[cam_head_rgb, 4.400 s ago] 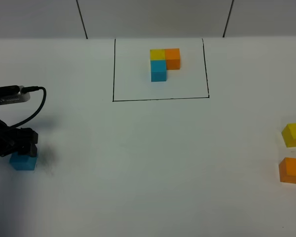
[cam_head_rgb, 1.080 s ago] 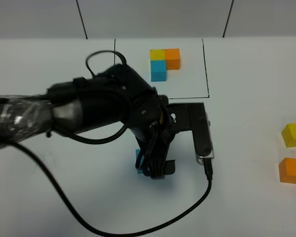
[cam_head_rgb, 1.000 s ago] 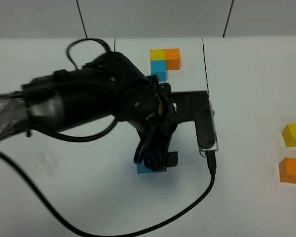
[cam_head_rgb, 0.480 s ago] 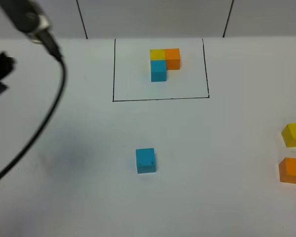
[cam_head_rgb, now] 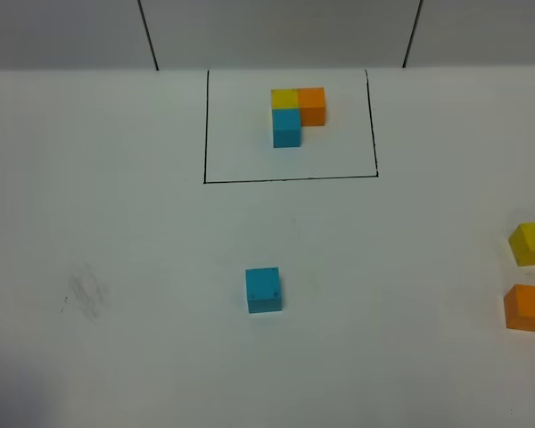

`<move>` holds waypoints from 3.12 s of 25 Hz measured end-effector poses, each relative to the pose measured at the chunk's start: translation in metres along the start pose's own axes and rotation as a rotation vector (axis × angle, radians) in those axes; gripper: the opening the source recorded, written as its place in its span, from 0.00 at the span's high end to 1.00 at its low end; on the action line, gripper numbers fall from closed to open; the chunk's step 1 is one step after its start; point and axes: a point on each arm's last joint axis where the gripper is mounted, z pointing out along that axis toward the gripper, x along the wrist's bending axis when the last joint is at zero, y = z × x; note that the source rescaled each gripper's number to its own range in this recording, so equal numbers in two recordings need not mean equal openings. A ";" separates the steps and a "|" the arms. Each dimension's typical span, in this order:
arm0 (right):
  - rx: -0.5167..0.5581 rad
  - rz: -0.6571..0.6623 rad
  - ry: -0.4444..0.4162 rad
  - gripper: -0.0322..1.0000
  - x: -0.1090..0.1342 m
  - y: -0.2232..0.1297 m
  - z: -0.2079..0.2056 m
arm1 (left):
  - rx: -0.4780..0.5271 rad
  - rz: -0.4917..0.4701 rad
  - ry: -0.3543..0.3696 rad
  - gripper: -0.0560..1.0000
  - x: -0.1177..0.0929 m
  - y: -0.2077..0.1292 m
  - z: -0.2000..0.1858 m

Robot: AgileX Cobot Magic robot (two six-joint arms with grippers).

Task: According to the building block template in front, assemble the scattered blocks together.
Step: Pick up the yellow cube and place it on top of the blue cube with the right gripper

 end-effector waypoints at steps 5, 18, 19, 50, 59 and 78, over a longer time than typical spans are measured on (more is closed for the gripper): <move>0.000 0.000 0.000 0.97 0.000 0.000 0.000 | -0.108 -0.049 0.043 0.28 -0.011 -0.040 -0.051; 0.000 0.000 0.000 0.97 0.000 0.000 0.000 | 0.081 -0.532 0.101 0.29 -0.098 -0.104 -0.026; 0.000 0.000 0.000 0.97 0.000 0.000 0.000 | 0.105 -0.551 0.097 0.29 -0.102 -0.107 -0.019; 0.000 0.000 0.000 0.97 0.000 0.000 0.000 | 0.254 -0.583 0.096 0.30 -0.125 -0.145 0.037; 0.000 0.000 0.000 0.97 0.000 0.000 0.000 | 0.254 -0.583 0.096 0.30 -0.125 -0.145 0.037; 0.089 0.034 -0.056 0.81 -0.004 0.015 0.016 | 0.254 -0.583 0.096 0.30 -0.125 -0.145 0.037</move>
